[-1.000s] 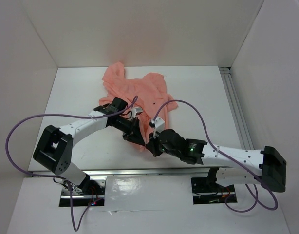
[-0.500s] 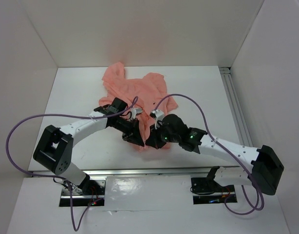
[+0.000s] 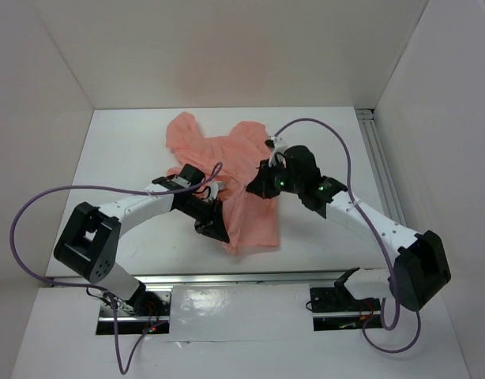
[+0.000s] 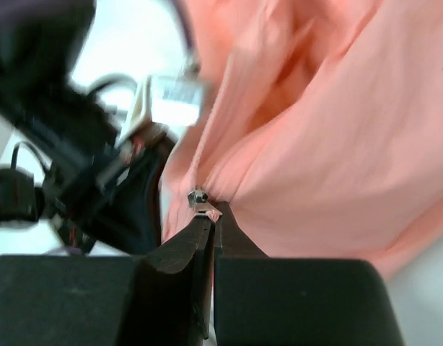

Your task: Zip up the jacket

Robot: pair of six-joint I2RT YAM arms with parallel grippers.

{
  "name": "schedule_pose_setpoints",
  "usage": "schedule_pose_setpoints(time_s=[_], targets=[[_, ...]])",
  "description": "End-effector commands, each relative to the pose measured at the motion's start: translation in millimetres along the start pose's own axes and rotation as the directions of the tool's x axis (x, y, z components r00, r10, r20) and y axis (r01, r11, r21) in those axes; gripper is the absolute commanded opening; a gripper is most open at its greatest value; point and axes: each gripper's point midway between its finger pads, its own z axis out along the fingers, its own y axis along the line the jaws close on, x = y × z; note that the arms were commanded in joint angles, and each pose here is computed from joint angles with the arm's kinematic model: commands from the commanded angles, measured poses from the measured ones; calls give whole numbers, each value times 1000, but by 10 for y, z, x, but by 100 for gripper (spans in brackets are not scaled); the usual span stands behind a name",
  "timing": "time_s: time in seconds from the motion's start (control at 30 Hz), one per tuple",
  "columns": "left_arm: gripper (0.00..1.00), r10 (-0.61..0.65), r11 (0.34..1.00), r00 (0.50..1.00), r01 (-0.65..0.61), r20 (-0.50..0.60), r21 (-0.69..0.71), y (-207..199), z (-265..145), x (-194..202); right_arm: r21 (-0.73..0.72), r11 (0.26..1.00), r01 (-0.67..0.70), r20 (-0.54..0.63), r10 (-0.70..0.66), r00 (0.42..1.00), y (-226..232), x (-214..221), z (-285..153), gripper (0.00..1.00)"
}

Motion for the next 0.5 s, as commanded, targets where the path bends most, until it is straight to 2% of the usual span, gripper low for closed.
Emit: schedule_pose_setpoints(time_s=[0.0, 0.03, 0.07, 0.13, 0.17, 0.23, 0.37, 0.47], targets=[[0, -19, 999, 999, 18, -31, -43, 125, -11, 162, 24, 998, 58, 188, -61, 980, -120, -828, -63, 0], [0, -19, 999, 1000, 18, -24, -39, 116, -7, 141, 35, 999, 40, 176, -46, 983, -244, -870, 16, 0], [0, -28, 999, 999, 27, -24, -40, 119, -12, 168, 70, 997, 16, 201, -29, 979, -453, -1028, -16, 0], [0, -31, 998, 999, 31, -13, -46, 127, -8, 144, 73, 997, 19, 258, -37, 965, -550, -1387, -48, 0], [0, -35, 998, 999, 35, -7, -43, 101, -23, 144, 115, 993, -15, 262, -16, 965, -826, -1478, -1, 0], [0, -36, 997, 999, 37, 12, -61, 111, -37, 126, 129, 991, -30, 283, -8, 959, -1039, -1751, 46, 0], [0, -50, 993, 994, 61, 100, -106, 103, -261, -46, 165, 983, -83, 356, 19, 934, -1571, -2207, -121, 0], [0, -44, 987, 981, 72, 188, -143, 139, -461, -202, 177, 979, -99, 386, 23, 922, -1786, -2465, -158, 0]])
